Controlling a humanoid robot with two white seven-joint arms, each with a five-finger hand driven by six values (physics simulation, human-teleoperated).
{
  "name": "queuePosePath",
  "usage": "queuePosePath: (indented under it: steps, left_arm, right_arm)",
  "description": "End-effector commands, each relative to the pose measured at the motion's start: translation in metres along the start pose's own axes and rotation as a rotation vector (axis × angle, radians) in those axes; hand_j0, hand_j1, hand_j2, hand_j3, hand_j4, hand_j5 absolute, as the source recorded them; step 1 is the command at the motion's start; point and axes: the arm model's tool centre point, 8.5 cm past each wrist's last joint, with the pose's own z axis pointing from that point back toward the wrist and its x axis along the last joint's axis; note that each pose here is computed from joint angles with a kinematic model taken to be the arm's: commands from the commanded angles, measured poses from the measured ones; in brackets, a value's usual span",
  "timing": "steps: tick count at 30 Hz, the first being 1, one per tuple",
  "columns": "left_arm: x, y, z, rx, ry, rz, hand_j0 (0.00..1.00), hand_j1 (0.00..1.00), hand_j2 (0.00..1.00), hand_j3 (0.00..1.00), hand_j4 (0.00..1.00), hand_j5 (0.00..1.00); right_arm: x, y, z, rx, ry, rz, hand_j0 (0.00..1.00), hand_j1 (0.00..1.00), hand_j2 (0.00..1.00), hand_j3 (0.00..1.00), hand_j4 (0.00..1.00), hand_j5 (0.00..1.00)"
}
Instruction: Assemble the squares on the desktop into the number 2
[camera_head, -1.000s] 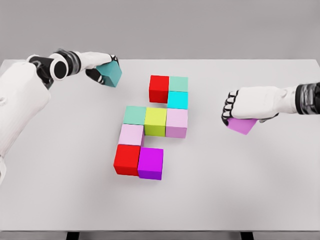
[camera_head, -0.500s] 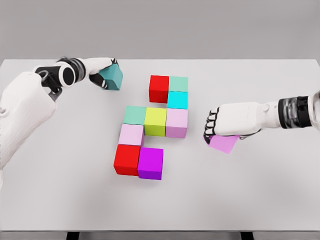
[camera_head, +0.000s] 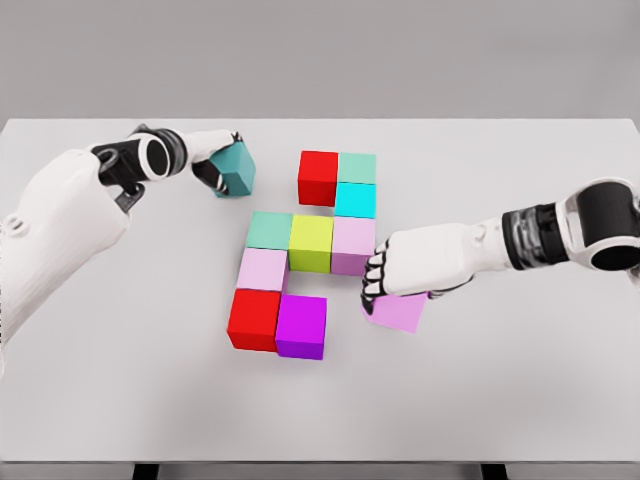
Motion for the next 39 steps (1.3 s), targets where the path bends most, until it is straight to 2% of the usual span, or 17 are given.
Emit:
queuePosePath:
  steps: [1,4,6,7,8,16,19,20,27,30,31,34,36,38,39]
  left_arm:
    - [0.007,-0.006,-0.003,-0.010,0.009,-0.001,0.40,0.40,0.40,0.40,0.40,0.40]
    - [0.007,-0.006,-0.004,-0.010,0.030,0.005,0.40,0.40,0.40,0.40,0.40,0.40]
    - [0.012,-0.003,-0.003,-0.007,0.029,-0.019,0.40,0.40,0.40,0.40,0.40,0.40]
    - [0.014,-0.001,-0.002,-0.003,0.028,-0.022,0.40,0.40,0.40,0.40,0.40,0.40]
    - [0.025,0.000,-0.003,-0.001,0.012,-0.034,0.40,0.40,0.40,0.40,0.40,0.40]
    - [0.043,0.004,-0.002,0.012,-0.009,-0.066,0.40,0.40,0.40,0.40,0.40,0.40]
    - [0.049,0.004,-0.003,0.019,-0.013,-0.076,0.40,0.40,0.40,0.40,0.40,0.40]
    - [0.051,0.004,-0.003,0.019,-0.016,-0.078,0.40,0.40,0.40,0.40,0.40,0.40]
    - [0.060,0.004,-0.006,0.014,-0.017,-0.089,0.40,0.40,0.40,0.40,0.40,0.40]
    - [0.066,0.003,-0.007,0.012,-0.030,-0.093,0.40,0.40,0.40,0.40,0.40,0.40]
    - [0.068,0.002,-0.007,0.011,-0.034,-0.094,0.40,0.40,0.40,0.40,0.40,0.40]
    - [0.070,0.002,-0.007,0.010,-0.036,-0.093,0.40,0.40,0.40,0.40,0.40,0.40]
    - [0.070,0.001,-0.007,0.009,-0.037,-0.093,0.40,0.40,0.40,0.40,0.40,0.40]
    - [0.070,0.001,-0.008,0.008,-0.036,-0.092,0.40,0.40,0.40,0.40,0.40,0.40]
    - [0.071,0.001,-0.008,0.008,-0.037,-0.093,0.40,0.40,0.40,0.40,0.40,0.40]
  right_arm:
    - [0.006,0.002,-0.012,-0.004,-0.044,-0.022,0.48,0.48,0.48,0.48,0.48,0.48]
    - [0.008,-0.001,-0.012,-0.021,-0.063,-0.046,0.48,0.48,0.48,0.48,0.48,0.48]
    - [0.008,-0.002,-0.011,-0.033,-0.071,-0.058,0.53,0.53,0.53,0.53,0.53,0.53]
    - [0.008,-0.002,-0.011,-0.034,-0.072,-0.059,0.53,0.53,0.53,0.53,0.53,0.53]
    - [0.009,-0.003,-0.011,-0.037,-0.075,-0.064,0.53,0.53,0.53,0.53,0.53,0.53]
    - [0.010,-0.005,-0.011,-0.052,-0.091,-0.083,0.56,0.56,0.56,0.56,0.56,0.56]
    - [0.010,-0.005,-0.010,-0.051,-0.090,-0.083,0.92,0.92,0.92,0.92,0.92,0.92]
    - [0.009,-0.004,-0.010,-0.049,-0.088,-0.086,1.00,1.00,1.00,1.00,1.00,1.00]
    - [0.007,-0.004,-0.003,-0.056,-0.080,-0.101,1.00,1.00,1.00,1.00,1.00,1.00]
    - [0.002,-0.005,0.012,-0.067,-0.051,-0.115,1.00,1.00,1.00,1.00,1.00,1.00]
    - [-0.002,-0.008,0.025,-0.083,-0.025,-0.123,1.00,1.00,1.00,1.00,1.00,1.00]
    - [-0.009,-0.008,0.060,-0.146,0.015,-0.203,1.00,1.00,1.00,1.00,1.00,1.00]
    - [-0.002,0.011,0.063,-0.195,-0.034,-0.350,1.00,1.00,1.00,1.00,1.00,1.00]
    - [0.017,0.037,0.045,-0.304,-0.188,-0.628,1.00,1.00,1.00,1.00,1.00,1.00]
    - [0.020,0.039,0.042,-0.330,-0.220,-0.681,1.00,1.00,1.00,1.00,1.00,1.00]
